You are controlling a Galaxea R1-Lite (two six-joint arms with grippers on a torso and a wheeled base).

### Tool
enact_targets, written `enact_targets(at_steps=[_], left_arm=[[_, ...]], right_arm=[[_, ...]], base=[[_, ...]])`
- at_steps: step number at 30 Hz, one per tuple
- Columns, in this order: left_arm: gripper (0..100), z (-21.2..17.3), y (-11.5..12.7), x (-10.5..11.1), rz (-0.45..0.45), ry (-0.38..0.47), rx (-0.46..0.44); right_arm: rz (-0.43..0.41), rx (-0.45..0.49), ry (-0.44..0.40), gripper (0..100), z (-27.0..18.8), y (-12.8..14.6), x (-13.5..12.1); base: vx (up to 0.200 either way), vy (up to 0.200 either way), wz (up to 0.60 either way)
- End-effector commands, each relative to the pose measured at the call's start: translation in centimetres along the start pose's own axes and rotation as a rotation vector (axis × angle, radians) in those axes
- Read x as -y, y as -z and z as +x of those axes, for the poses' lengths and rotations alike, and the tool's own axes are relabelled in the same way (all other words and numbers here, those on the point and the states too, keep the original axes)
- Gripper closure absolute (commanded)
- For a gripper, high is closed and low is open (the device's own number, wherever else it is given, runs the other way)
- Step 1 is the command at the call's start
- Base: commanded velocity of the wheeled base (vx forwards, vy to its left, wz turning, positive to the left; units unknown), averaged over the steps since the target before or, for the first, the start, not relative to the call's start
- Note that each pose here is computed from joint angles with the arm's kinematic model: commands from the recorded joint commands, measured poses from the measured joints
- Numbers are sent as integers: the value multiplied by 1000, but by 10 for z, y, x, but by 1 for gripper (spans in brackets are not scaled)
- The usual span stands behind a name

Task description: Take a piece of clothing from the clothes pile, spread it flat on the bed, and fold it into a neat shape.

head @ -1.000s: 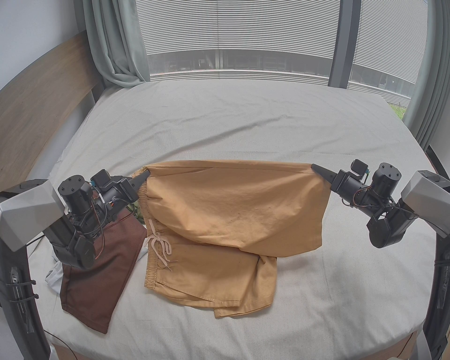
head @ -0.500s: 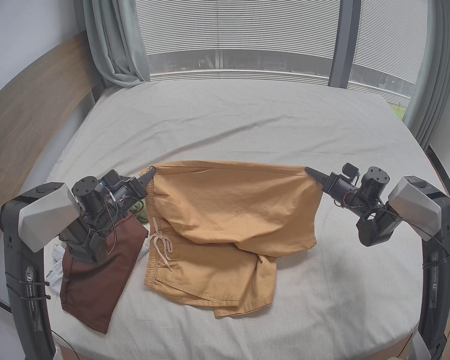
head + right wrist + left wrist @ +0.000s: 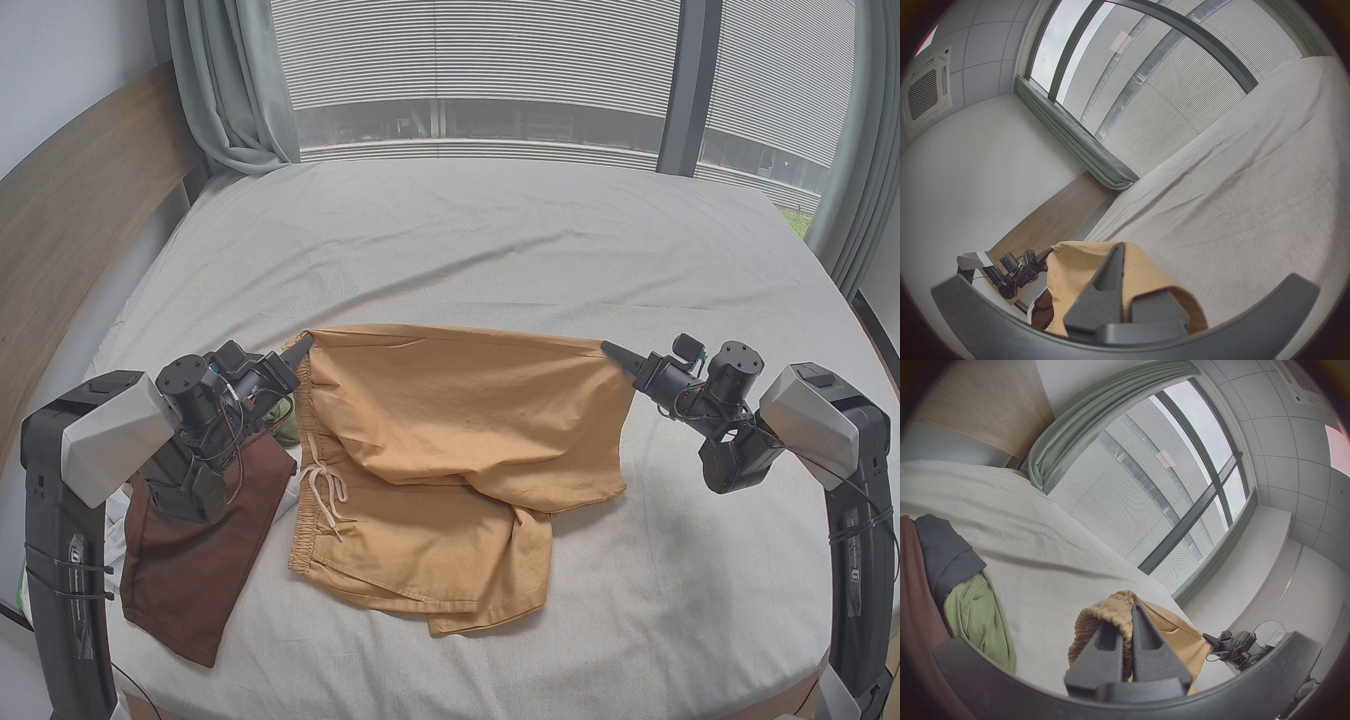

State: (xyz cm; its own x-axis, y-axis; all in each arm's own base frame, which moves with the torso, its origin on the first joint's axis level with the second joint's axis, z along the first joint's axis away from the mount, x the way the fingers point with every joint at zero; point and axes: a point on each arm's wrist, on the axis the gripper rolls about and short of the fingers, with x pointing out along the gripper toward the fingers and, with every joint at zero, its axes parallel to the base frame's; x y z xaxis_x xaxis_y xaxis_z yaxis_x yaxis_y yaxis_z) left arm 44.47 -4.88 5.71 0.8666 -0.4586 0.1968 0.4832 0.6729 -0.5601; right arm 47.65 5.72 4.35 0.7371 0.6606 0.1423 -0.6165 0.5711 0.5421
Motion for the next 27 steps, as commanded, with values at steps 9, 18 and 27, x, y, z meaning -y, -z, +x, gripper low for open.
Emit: enact_targets(at_steps=[9,18,27], left_arm=[[100,1,5,-5,-18,-4,-5],[0,7,2,-3,-48,6,0],[0,4,6,-5,-68,-17,-36]], right_arm=[[-4,4,-6,100,4,-1,1],[-17,19,-17,0,8,-4,1],[9,-17,15,0,-5,4,-2]], base=[[0,0,0],[0,0,0],[0,0,0]])
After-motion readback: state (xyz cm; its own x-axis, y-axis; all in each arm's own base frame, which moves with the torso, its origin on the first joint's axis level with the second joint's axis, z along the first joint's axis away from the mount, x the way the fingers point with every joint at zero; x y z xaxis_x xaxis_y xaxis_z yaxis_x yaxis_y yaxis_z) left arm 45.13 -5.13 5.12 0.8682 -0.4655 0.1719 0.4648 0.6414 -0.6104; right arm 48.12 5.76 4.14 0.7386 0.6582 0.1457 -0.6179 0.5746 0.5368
